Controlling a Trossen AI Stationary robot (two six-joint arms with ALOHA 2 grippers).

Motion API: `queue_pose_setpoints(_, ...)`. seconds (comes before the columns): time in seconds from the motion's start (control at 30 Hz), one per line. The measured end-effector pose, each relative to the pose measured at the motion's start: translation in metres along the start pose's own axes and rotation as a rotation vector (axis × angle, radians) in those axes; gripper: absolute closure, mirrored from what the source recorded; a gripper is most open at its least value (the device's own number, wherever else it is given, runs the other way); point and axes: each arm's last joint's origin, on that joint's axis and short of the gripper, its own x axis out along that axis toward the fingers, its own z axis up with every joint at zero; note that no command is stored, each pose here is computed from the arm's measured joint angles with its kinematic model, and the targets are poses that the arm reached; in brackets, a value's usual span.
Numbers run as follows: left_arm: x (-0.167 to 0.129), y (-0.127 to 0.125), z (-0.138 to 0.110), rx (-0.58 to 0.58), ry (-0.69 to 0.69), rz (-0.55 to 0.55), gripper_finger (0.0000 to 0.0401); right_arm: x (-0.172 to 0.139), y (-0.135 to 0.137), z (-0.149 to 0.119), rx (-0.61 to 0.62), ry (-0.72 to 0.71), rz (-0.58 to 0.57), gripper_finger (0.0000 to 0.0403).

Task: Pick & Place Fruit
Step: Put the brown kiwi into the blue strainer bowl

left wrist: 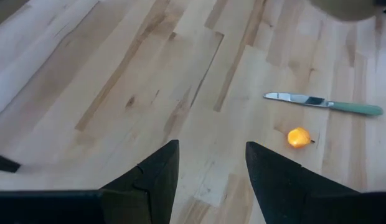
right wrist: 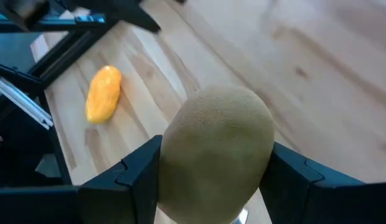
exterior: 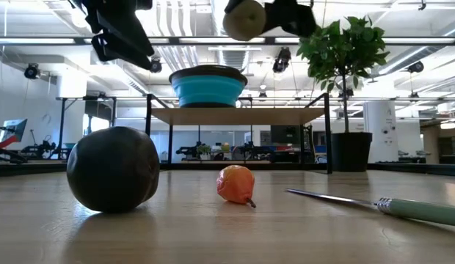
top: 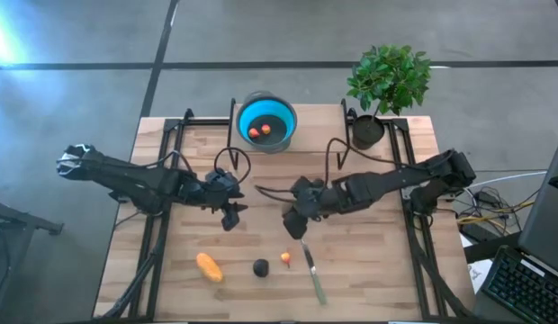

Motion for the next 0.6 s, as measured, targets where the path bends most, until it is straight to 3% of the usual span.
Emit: queue_pose_setpoints(0.6, 0.000, 0.005, -0.006, -0.041, 0.062, 0.047, 0.0211, -0.005, -0.027, 0.079, -0.149, -0.266, 0.037, 0.0193)
